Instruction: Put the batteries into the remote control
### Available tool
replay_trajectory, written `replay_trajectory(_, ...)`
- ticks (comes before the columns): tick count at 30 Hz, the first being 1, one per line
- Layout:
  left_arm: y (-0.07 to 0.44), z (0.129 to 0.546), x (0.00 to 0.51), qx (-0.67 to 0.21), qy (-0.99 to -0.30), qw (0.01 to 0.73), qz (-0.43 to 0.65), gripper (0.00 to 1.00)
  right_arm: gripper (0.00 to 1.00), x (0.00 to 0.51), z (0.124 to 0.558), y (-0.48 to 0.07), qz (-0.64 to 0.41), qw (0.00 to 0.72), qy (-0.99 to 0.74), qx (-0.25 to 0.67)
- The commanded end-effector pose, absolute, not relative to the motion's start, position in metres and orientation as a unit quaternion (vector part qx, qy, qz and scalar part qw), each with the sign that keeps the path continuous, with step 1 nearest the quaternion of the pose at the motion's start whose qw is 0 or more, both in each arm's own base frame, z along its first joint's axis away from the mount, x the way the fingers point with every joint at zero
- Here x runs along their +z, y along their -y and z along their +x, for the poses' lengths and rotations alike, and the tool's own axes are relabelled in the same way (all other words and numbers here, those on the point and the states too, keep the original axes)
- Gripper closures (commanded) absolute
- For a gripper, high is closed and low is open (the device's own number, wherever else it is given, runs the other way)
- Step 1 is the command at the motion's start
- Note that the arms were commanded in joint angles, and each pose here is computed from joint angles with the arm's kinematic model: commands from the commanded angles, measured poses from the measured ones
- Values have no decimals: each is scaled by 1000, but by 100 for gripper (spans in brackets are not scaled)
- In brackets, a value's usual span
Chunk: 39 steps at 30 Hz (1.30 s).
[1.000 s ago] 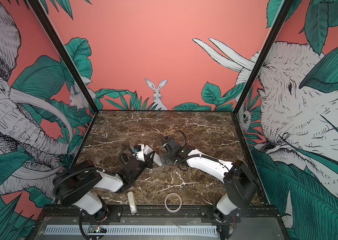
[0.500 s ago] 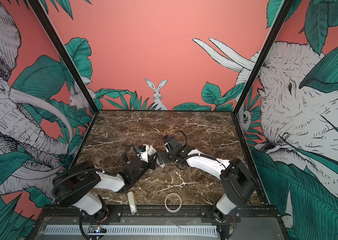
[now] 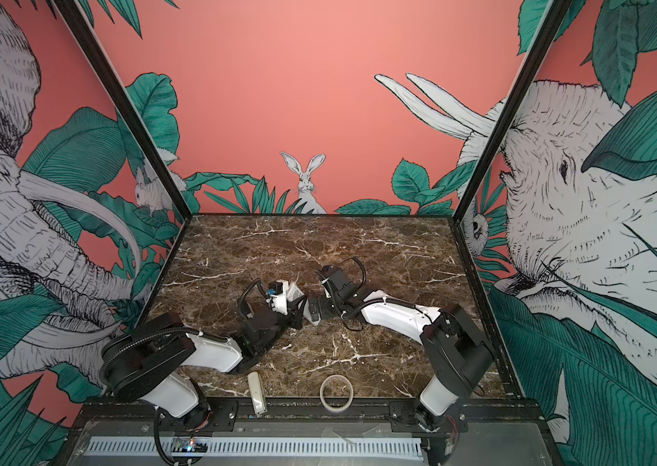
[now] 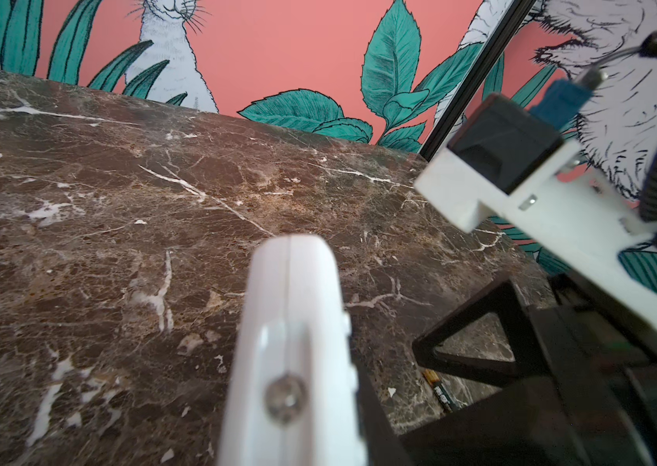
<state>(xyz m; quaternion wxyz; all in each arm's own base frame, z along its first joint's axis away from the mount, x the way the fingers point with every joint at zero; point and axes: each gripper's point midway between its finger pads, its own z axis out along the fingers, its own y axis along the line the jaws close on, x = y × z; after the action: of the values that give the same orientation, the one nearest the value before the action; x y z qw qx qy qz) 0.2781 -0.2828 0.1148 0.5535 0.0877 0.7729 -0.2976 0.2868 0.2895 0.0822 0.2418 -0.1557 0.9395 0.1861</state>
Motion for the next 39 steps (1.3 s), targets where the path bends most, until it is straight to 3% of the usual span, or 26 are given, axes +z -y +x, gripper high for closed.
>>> replay_trajectory(1, 266, 251, 41, -213, -842, 467, 167, 100, 1, 60, 290, -275, -136, 231, -953, 143)
replay_trajectory(27, 265, 253, 40, -197, -847, 468, 160, 100, 1, 80, 282, -235, -126, 244, -958, 81)
replay_trajectory(39, 263, 252, 40, -196, -846, 469, 160, 100, 0, 110, 287, -288, -145, 277, -922, 228)
